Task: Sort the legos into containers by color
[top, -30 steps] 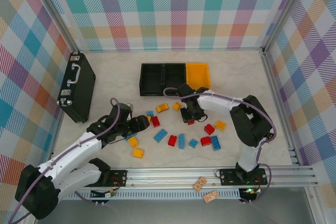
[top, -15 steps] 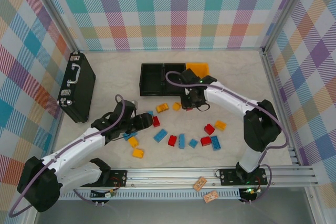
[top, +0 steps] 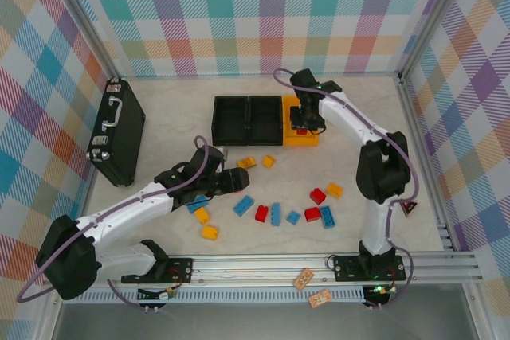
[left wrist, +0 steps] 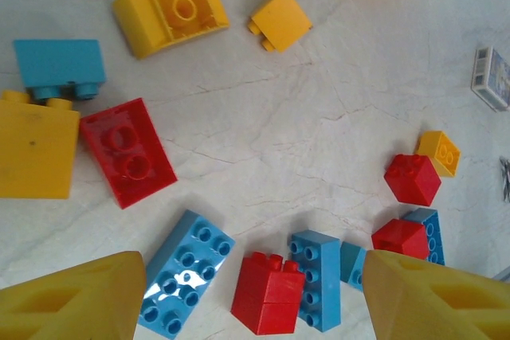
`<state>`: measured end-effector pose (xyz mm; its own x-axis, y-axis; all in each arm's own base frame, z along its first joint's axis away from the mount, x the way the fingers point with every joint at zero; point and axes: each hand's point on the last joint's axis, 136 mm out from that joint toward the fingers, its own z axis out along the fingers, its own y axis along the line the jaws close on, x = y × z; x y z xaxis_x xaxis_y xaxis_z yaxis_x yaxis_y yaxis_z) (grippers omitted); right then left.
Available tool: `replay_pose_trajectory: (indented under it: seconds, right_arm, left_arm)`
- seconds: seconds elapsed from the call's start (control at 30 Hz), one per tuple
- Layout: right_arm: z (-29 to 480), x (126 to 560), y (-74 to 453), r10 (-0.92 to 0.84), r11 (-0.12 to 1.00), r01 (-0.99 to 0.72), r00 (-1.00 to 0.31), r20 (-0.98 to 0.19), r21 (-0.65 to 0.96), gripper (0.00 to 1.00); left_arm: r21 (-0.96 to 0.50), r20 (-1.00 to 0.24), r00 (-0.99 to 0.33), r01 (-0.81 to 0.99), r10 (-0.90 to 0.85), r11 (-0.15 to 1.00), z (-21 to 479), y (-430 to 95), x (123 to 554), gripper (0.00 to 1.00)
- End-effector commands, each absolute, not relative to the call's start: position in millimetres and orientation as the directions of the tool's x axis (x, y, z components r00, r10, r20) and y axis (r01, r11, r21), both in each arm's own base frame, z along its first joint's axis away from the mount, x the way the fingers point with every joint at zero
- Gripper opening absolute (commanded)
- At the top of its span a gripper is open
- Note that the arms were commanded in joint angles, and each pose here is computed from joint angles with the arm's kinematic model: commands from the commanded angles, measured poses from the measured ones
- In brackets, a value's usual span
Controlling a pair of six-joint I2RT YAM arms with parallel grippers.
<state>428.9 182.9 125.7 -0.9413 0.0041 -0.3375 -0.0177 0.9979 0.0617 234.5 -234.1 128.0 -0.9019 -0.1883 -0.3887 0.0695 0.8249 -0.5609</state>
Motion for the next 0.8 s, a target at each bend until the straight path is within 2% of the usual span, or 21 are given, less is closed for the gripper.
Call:
replay_pose_trajectory:
  seconds: [0.0,0.53,0.67,0.77]
  right_arm:
    - [118,435,177,0.017,0.999,0.007,-0.956,-0.294,0.033,0.27]
    - [84,461,177,0.037,0.999,0.034,-0.971,-0.234,0.017,0.31]
    - [84,465,178,0.036,0.999,0.034,-0.972,-0.232,0.016,0.35]
    - [90,468,179,0.037,0.999,0.034,-0.969,-0.243,0.016,0.43]
  left_arm:
    - [-0.56,-0.427,-0.888,0.109,-0.173,0.821,140,-245,238,0.72]
    - [-0.526,-0.425,-0.889,0.092,-0.168,0.846,131,-243,235,0.72]
    - [-0.514,-0.424,-0.888,0.074,-0.178,0.855,128,-239,235,0.72]
    - [-0.506,-0.425,-0.886,0.063,-0.185,0.86,128,-236,235,0.72]
